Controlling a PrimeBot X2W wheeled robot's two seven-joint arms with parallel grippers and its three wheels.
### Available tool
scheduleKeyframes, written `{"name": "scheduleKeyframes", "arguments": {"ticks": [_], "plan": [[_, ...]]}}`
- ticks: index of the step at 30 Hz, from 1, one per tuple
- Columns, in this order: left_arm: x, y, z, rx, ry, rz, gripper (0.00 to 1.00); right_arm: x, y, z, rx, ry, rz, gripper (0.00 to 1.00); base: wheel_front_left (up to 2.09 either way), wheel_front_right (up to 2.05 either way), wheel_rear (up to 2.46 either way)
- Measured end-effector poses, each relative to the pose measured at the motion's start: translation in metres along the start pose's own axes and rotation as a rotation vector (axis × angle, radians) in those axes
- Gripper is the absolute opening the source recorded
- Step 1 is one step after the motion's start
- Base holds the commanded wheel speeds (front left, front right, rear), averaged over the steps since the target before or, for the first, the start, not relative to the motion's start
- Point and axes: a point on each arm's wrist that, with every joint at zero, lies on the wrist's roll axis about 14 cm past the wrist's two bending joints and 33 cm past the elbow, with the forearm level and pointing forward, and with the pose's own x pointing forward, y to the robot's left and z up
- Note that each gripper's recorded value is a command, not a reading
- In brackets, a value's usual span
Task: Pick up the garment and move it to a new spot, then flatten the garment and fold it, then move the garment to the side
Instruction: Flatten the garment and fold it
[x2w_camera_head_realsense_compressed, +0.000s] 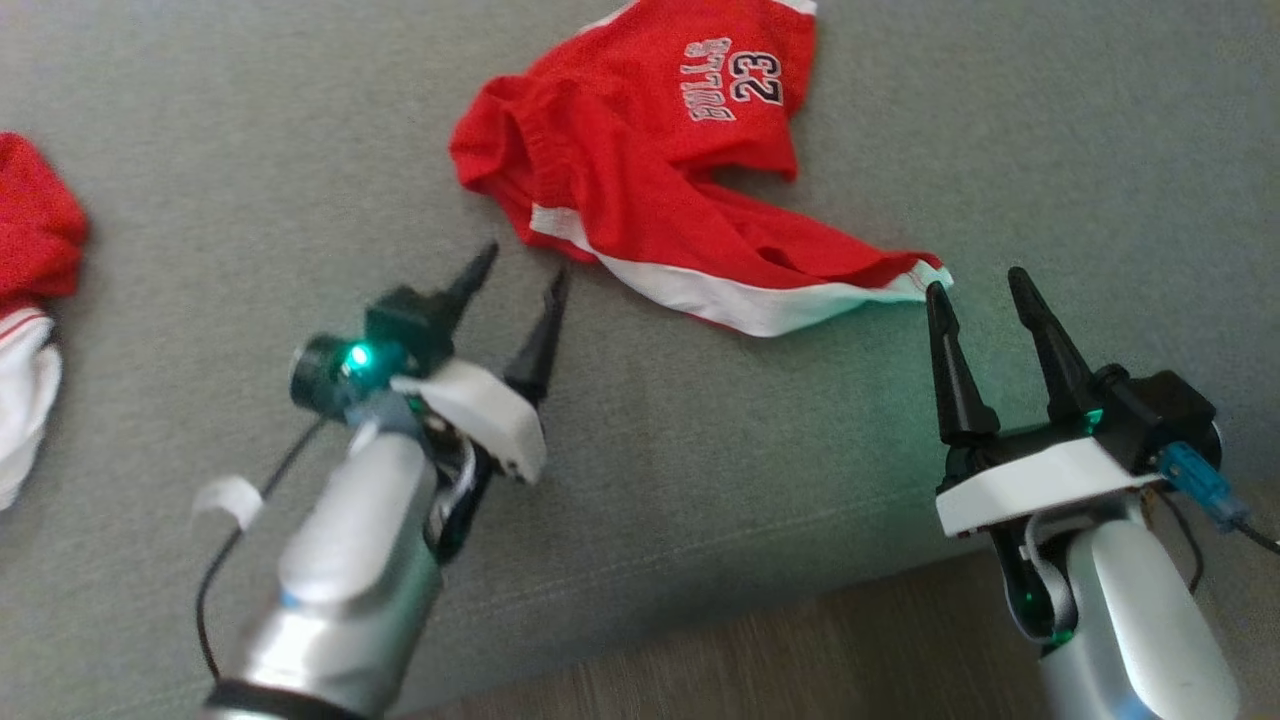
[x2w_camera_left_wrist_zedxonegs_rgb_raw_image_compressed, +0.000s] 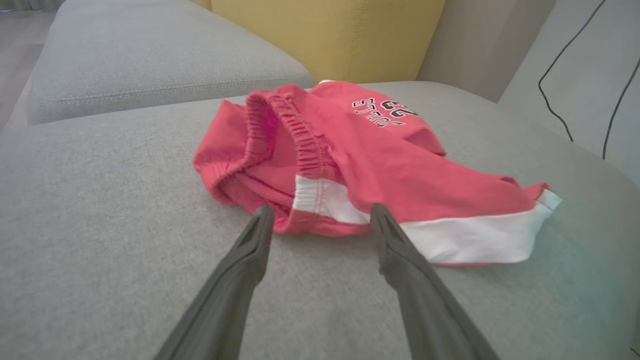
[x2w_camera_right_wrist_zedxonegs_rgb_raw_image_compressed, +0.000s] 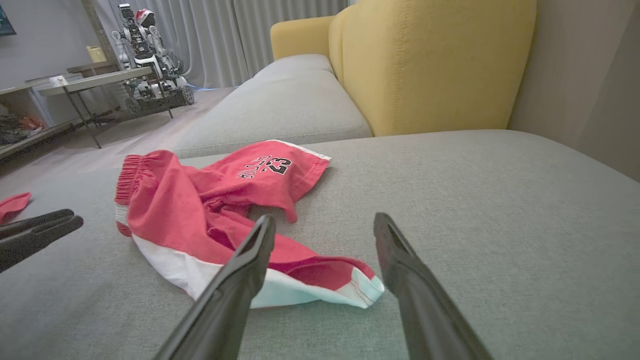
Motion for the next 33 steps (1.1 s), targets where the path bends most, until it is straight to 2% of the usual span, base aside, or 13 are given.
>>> {"name": "scheduleKeyframes", "arguments": {"ticks": [7,14,22,23,24,25,33], "plan": [[0.034,0.008,0.001,-0.008,0.007,-0.035,1.00,-0.003,-0.019,-0.007,-0.012,0.023,-0.054,1.00,0.00,0.00,0.00],[0.040,0.011,-0.025,0.003,0.084,-0.054,1.00,0.002,-0.032,-0.001,-0.022,0.004,-0.090,1.00,0.00,0.00,0.00],[0.050,0.014,-0.020,0.024,0.074,-0.063,1.00,0.003,-0.033,-0.006,-0.017,0.017,-0.094,1.00,0.00,0.00,0.00],[0.050,0.014,-0.020,0.025,0.074,-0.063,0.85,0.003,-0.033,-0.006,-0.018,0.017,-0.093,1.00,0.00,0.00,0.00],[0.050,0.015,-0.020,0.027,0.077,-0.061,0.19,0.004,-0.033,-0.006,-0.019,0.016,-0.092,1.00,0.00,0.00,0.00],[0.050,0.015,-0.022,0.031,0.084,-0.063,0.00,0.004,-0.033,-0.006,-0.018,0.017,-0.091,1.00,0.00,0.00,0.00],[0.044,0.008,-0.015,0.052,0.071,-0.085,0.00,0.008,-0.033,-0.014,0.016,0.036,-0.097,1.00,0.00,0.00,0.00]]}}
